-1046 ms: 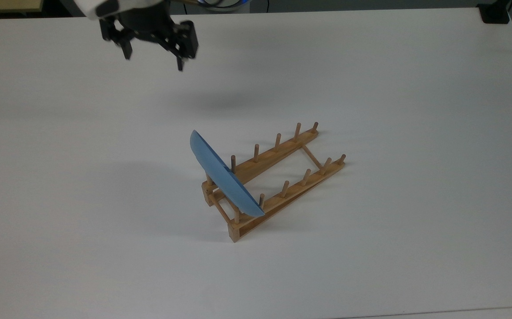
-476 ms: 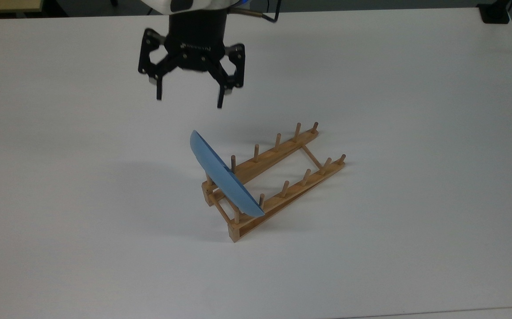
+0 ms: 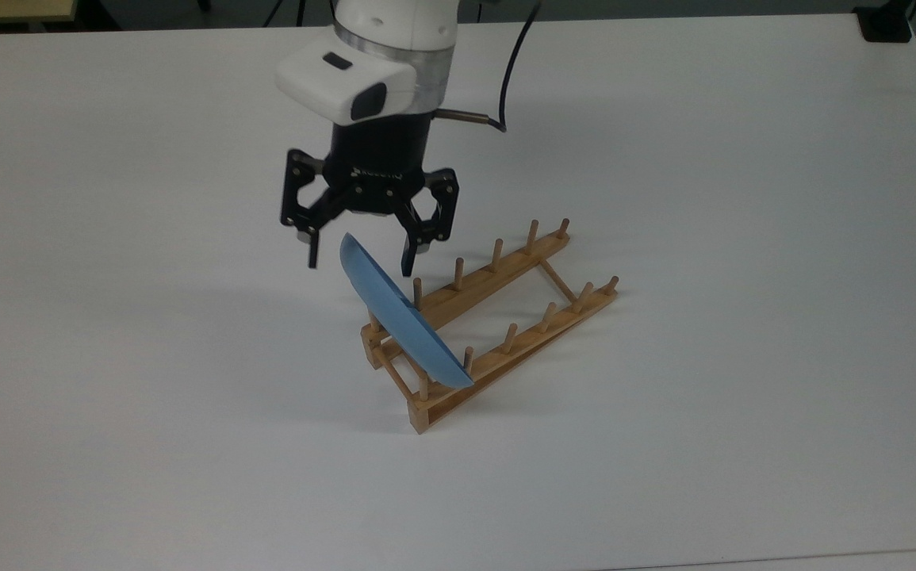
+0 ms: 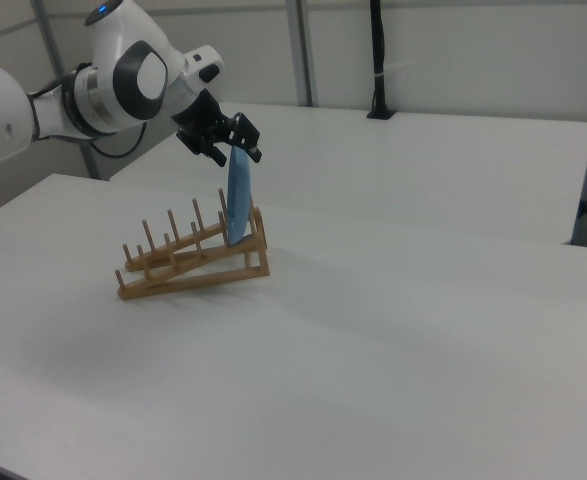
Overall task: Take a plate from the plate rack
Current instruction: 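Close the gripper on the rim of the blue plate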
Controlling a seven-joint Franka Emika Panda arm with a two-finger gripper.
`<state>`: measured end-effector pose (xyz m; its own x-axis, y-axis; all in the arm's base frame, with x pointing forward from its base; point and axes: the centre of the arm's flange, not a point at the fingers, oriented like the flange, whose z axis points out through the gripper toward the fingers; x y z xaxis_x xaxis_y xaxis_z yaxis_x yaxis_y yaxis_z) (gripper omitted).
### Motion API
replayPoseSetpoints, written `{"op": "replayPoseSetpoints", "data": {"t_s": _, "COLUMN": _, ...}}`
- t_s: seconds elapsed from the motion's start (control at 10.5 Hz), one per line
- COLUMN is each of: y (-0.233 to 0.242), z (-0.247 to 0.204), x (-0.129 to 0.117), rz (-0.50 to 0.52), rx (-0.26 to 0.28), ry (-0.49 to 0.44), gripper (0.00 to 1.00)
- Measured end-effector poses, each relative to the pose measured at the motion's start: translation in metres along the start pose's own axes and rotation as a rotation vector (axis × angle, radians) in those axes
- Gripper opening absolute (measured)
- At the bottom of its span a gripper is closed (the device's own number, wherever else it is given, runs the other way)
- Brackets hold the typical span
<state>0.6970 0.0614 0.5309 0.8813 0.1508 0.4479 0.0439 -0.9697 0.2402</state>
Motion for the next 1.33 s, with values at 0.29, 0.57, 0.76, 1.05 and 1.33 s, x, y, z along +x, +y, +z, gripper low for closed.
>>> {"op": "replayPoseSetpoints", "data": {"t_s": 0.29, "y": -0.017, "z": 0.003, "x": 0.002, "rz": -0.040, "rx": -0.015, "ry": 0.018, "gripper": 0.78}}
{"op": "replayPoseSetpoints", "data": {"t_s": 0.57, "y": -0.016, "z": -0.002, "x": 0.006, "rz": -0.093, "rx": -0.078, "ry": 0.040, "gripper": 0.53}}
{"op": "replayPoseSetpoints", "data": {"t_s": 0.76, "y": -0.015, "z": -0.003, "x": 0.007, "rz": -0.120, "rx": -0.112, "ry": 0.049, "gripper": 0.44}}
{"op": "replayPoseSetpoints", "data": {"t_s": 1.05, "y": -0.013, "z": -0.007, "x": 0.009, "rz": -0.145, "rx": -0.143, "ry": 0.060, "gripper": 0.30}}
{"op": "replayPoseSetpoints", "data": {"t_s": 1.33, "y": -0.014, "z": -0.008, "x": 0.010, "rz": -0.159, "rx": -0.156, "ry": 0.065, "gripper": 0.15}}
